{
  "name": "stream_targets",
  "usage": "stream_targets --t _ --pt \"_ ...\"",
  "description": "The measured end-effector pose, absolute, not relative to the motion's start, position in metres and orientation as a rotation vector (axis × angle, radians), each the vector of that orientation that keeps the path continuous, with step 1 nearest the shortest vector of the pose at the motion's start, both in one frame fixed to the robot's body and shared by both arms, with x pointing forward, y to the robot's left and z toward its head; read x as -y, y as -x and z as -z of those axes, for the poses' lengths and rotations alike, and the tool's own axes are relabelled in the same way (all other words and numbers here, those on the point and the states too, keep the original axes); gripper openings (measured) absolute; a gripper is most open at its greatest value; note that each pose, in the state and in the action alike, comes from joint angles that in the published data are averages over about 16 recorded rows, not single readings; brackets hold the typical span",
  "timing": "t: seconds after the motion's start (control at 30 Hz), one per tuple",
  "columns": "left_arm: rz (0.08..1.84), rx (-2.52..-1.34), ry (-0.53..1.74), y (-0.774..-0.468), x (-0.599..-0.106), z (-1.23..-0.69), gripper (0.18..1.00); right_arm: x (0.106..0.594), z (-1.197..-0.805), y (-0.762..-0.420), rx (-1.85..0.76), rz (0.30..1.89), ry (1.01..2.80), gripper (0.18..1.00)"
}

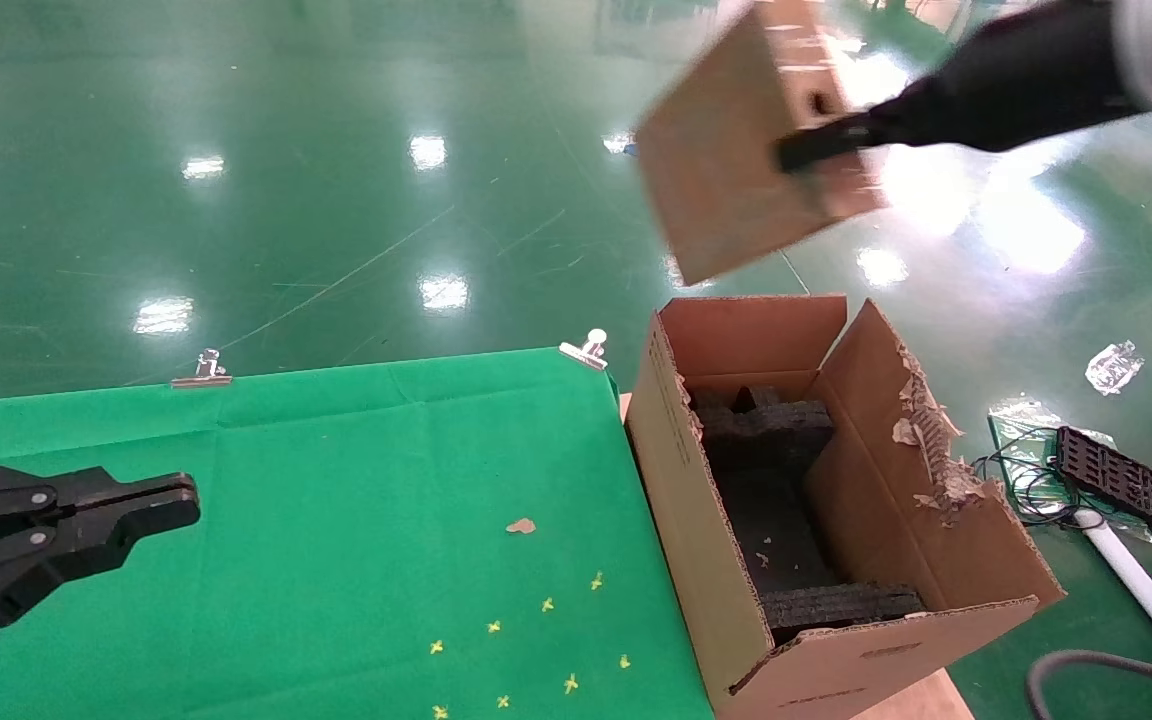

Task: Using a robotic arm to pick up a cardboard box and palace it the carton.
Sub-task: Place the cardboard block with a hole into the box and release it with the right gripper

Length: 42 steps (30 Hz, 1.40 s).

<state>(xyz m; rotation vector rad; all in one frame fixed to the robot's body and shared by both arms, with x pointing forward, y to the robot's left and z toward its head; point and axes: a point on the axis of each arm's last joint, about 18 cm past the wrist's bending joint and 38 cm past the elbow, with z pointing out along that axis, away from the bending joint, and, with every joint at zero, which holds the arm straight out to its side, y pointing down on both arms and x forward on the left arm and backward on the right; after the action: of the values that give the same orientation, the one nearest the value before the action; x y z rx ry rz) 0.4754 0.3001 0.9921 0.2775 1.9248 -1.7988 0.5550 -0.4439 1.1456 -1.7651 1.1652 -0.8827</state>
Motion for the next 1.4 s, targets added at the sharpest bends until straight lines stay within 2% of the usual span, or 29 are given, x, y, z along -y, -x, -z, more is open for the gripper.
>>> stream_targets --t 0.17,0.4,0.67,0.87,1.07,1.4 --pt "1.799 -1.925 -0.278 -0.475 -0.3 -0.992 0.21 0.488 -1.125 -0.542 -1.33 0.881 1.721 0.319" --pt "1.799 -1.925 -0.278 -0.475 -0.3 -0.992 0.207 0.526 -1.076 -0.537 -1.553 0.798 1.699 0.317" --pt "1.799 -1.925 -0.278 -0.475 -0.3 -0.992 0.26 0.546 -1.025 -0.545 -1.724 0.713 1.709 0.316" --pt "1.799 -1.925 -0.278 -0.475 -0.3 -0.992 0.341 0.554 -0.994 -0.554 -1.795 0.685 1.729 0.316" --pt "1.799 -1.925 -0.278 -0.475 -0.3 -0.992 0.46 0.559 -0.967 -0.567 -1.832 0.68 1.752 0.315" --pt "1.799 -1.925 -0.278 -0.475 -0.3 -0.992 0.707 0.558 -0.924 -0.595 -1.853 0.693 1.768 0.312"
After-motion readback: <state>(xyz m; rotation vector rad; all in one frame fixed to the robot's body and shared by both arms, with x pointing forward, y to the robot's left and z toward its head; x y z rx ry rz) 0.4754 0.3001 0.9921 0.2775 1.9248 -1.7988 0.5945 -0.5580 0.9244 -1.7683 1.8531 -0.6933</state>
